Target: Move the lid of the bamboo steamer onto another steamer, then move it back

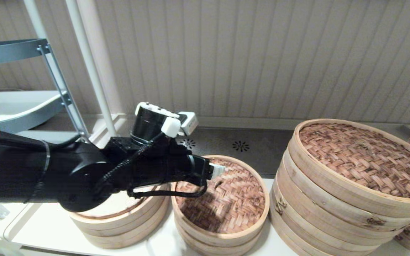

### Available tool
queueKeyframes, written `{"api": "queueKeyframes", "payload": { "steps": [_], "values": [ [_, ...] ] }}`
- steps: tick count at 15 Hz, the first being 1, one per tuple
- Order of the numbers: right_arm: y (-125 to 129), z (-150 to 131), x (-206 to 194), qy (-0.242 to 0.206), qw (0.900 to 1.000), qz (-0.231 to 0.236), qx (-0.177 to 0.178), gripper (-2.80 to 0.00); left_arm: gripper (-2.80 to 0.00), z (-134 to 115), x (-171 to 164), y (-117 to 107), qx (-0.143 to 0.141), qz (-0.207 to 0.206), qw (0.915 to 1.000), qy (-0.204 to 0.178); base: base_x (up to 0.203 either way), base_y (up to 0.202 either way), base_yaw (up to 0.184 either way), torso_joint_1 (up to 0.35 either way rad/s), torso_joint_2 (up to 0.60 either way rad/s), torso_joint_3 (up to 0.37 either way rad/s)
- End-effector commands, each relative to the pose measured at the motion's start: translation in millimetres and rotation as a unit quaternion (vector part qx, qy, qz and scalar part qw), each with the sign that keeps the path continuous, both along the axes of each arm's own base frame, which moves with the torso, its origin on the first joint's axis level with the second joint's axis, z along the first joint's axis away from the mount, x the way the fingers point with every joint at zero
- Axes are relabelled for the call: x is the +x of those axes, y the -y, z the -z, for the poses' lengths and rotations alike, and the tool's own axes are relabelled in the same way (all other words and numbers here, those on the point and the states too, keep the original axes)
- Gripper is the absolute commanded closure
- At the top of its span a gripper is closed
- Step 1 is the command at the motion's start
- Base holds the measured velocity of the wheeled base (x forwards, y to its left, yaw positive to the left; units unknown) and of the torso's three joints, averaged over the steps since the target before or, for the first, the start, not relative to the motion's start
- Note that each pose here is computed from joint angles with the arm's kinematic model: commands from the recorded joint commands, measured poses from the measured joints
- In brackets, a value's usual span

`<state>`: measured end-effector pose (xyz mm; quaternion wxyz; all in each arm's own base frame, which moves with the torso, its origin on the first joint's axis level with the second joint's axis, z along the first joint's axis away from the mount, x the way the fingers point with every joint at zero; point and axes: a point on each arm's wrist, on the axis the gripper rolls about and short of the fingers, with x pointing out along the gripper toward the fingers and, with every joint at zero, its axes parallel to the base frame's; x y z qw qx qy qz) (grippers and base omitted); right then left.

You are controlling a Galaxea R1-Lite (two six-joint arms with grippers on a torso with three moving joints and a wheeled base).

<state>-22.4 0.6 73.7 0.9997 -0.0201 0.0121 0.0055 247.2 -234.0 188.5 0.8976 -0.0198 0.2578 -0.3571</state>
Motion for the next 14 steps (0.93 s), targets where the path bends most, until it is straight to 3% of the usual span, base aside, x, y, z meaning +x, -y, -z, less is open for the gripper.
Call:
{"api": "queueKeyframes", "payload": {
  "steps": [1,5,8,12,14],
  "values": [
    [0,0,0,0.000,1.000,0.000,0.000,0.00,0.00,-45,-21,-32,-0.023,-0.028,0.9984,0.043,0.000,0.000,0.000,0.000,0.00,0.000],
    [0,0,0,-0.001,1.000,0.000,0.000,0.00,0.00,-71,-52,-107,-0.003,-0.138,0.9873,0.079,0.000,0.000,0.000,0.000,0.00,0.000],
    [0,0,0,0.000,1.000,0.000,0.000,0.00,0.00,-78,-88,-163,0.007,-0.207,0.9703,0.125,0.000,0.000,0.000,0.000,0.00,0.000],
    [0,0,0,-0.001,1.000,0.001,0.000,0.00,0.00,-58,-135,-211,0.040,-0.294,0.9448,0.140,0.000,0.000,0.000,0.000,0.00,0.000],
    [0,0,0,-0.002,1.000,0.001,0.000,0.00,0.00,-32,-157,-220,0.047,-0.311,0.9412,0.123,0.000,0.000,0.000,0.000,0.00,0.000]
  ]
}}
